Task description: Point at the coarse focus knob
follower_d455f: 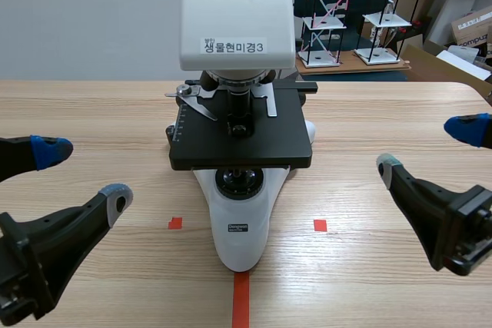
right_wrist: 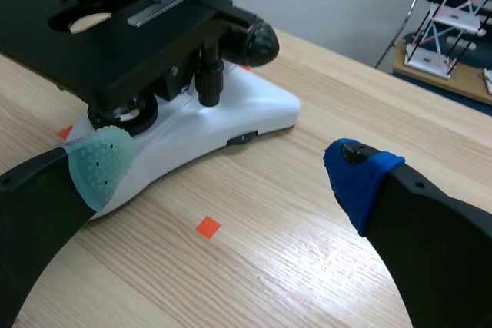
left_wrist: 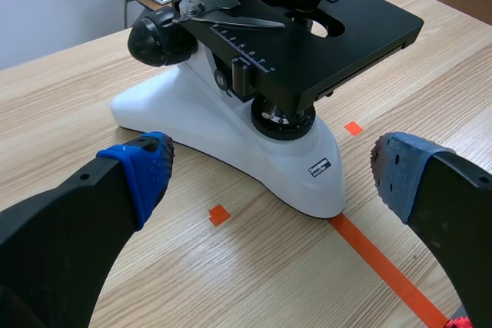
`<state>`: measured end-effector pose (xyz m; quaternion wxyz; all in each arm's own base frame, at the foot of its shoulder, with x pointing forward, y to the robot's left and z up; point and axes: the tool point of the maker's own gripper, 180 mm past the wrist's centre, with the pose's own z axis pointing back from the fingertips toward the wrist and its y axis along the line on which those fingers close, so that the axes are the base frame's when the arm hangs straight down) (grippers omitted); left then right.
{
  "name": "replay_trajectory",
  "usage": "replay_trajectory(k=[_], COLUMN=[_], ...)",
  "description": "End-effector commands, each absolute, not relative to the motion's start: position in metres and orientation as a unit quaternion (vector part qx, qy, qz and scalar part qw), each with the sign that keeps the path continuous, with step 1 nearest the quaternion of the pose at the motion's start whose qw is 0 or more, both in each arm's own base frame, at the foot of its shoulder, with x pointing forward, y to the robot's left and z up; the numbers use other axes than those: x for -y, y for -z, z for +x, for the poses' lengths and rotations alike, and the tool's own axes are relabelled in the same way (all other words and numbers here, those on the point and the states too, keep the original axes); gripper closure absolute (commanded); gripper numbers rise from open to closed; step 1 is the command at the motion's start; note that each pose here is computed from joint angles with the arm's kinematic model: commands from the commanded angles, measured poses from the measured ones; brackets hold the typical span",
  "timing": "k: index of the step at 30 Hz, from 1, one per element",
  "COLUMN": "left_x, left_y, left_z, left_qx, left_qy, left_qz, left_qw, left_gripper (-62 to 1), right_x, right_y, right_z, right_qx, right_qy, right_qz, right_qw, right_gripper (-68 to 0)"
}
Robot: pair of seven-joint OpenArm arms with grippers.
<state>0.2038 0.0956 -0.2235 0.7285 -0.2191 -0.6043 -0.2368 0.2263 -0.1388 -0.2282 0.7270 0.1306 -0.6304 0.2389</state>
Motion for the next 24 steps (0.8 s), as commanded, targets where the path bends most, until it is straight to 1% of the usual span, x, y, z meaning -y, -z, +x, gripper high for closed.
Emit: replay_trajectory(k=[1, 24], left_x=[-0.0938, -0.0938], left_y=[0.2145, 0.2153], left_z=[0.2049, 0.2048], left_qx=[0.615, 0.614], left_qy=[0.233, 0.234], left_qz=[-0.224, -0.223], left_qw=[0.719, 0.72], left_gripper=[-54.2, -54.2], right_x=[0.1376, 0.1375], right_y=[0.2247, 0.2258], right_z=[0.2268, 0.2265], right_qx=[0.633, 0.632], right_qy=[-0.237, -0.241], right_qz=[0.133, 0.13], right_qw=[0.725, 0.725], right_gripper=[-54.7, -54.7])
